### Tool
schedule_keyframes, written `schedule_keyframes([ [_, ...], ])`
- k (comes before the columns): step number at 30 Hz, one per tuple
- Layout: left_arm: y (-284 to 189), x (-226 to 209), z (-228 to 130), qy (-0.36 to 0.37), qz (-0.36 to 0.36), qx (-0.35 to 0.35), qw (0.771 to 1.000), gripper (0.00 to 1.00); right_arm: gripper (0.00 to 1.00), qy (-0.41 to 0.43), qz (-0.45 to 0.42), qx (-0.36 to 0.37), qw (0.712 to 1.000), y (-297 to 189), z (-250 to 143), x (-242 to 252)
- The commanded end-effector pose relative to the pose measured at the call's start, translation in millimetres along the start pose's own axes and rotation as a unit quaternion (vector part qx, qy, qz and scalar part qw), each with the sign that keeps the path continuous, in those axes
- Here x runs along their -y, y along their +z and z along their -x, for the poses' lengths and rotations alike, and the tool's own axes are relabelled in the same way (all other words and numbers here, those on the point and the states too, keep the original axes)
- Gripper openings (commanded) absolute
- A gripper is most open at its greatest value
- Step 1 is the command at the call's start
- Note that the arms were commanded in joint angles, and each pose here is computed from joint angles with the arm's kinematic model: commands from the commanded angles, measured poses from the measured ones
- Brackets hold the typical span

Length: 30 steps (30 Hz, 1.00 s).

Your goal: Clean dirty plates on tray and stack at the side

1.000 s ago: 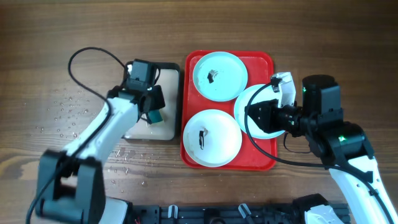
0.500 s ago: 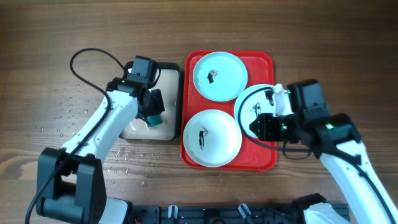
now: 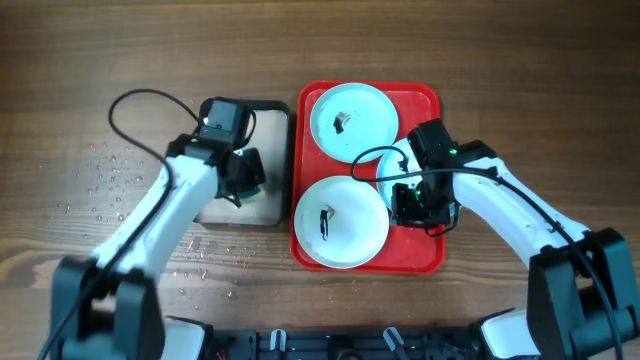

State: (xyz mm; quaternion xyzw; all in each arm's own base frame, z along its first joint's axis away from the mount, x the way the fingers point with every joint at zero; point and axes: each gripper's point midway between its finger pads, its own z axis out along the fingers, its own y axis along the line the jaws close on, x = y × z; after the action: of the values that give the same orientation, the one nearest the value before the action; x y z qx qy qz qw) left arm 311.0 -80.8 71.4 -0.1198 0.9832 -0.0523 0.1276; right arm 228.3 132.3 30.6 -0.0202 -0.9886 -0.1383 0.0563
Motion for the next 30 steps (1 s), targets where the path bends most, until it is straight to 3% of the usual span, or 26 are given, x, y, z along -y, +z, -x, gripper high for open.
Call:
schedule_keyframes([
  [1,-45,17,7,0.015,-0.063,0.037,0.997,0.04,0.31,-0.001,-0.015,0.004,1.000,10,3,1],
  [4,-58,33,-3,0.019,-0.115,0.021,0.993,0.04,0.24,-0.018,0.000,0.022,1.000,30,1,-13],
  [8,-58,40,-11,0.027,-0.130,0.005,0.991,0.04,0.15,0.000,0.013,0.046,0.999,40,7,-16],
  [10,-59,53,-19,0.049,-0.137,0.003,0.989,0.04,0.04,0.024,-0.011,0.080,0.996,41,20,-7],
  [16,-39,83,-33,0.092,-0.137,0.012,0.986,0.04,0.04,0.083,-0.033,0.144,0.986,35,45,2],
  [23,46,138,-56,0.164,-0.146,0.011,0.976,0.04,0.04,0.056,-0.029,0.138,0.988,35,43,-1],
  [28,88,128,-71,0.153,-0.115,-0.029,0.981,0.04,0.04,0.057,-0.029,0.137,0.988,35,43,-1],
  [30,91,99,-60,0.119,-0.038,-0.010,0.992,0.04,0.04,0.057,-0.029,0.137,0.989,36,43,-1],
])
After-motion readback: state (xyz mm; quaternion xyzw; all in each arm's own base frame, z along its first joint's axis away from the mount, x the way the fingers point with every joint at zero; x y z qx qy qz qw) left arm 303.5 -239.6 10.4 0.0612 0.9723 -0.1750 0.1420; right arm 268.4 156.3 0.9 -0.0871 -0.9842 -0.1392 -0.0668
